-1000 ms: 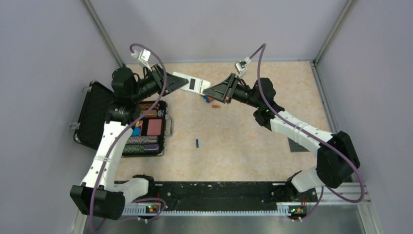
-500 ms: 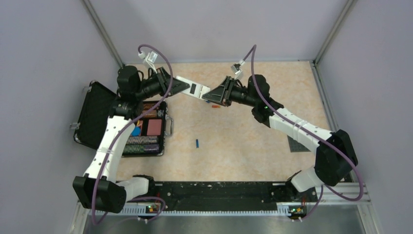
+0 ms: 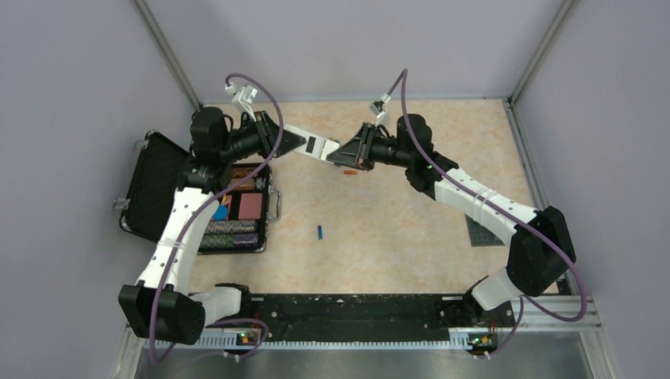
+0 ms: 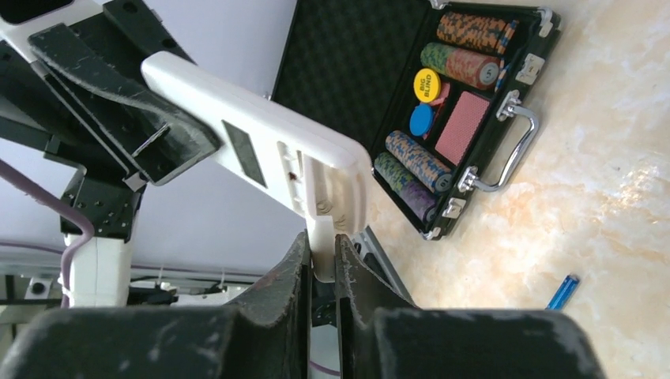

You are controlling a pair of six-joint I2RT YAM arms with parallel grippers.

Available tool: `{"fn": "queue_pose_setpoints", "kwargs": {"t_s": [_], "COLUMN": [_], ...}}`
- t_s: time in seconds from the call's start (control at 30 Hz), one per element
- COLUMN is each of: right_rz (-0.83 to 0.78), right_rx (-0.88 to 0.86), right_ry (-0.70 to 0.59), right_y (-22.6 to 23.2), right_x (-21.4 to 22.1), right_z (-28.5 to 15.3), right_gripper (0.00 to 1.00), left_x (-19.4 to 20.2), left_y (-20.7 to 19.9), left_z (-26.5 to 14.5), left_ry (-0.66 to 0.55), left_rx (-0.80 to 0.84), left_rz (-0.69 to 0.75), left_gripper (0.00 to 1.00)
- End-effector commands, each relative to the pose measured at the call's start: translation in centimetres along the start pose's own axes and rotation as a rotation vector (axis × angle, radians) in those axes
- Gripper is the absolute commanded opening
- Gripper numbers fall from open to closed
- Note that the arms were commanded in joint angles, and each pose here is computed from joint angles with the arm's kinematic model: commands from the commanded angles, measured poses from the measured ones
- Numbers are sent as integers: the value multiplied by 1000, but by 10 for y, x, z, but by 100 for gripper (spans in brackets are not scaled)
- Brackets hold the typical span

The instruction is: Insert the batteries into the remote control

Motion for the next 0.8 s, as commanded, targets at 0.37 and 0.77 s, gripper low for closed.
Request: {"fn": "queue_pose_setpoints", "kwargs": {"t_s": [0.37,0.77], "right_rz": [-55,-32], "right_rx": [-216,309], "right_ry": [-75,-174], "right_y": [41,-41], "right_x": [-23,-7], "right_z": [-5,-41], "right_gripper": [0,0], "left_x": [9,18], "left_y": [8,10], "left_z": [-4,-13], "left_ry": [37,12], "left_rx": [-70,-120], "left_rz": [46,96], "left_gripper": [0,0]}}
Point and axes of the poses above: each gripper's point midway between its finger pads, its own z axis out along the fingers, its own y axis along the line the jaws close on, x = y × z, the point moved 9 cm from there along -z, back along the fingers, and after that the axes turned 5 degrees about -z, right-handed, at the moved point
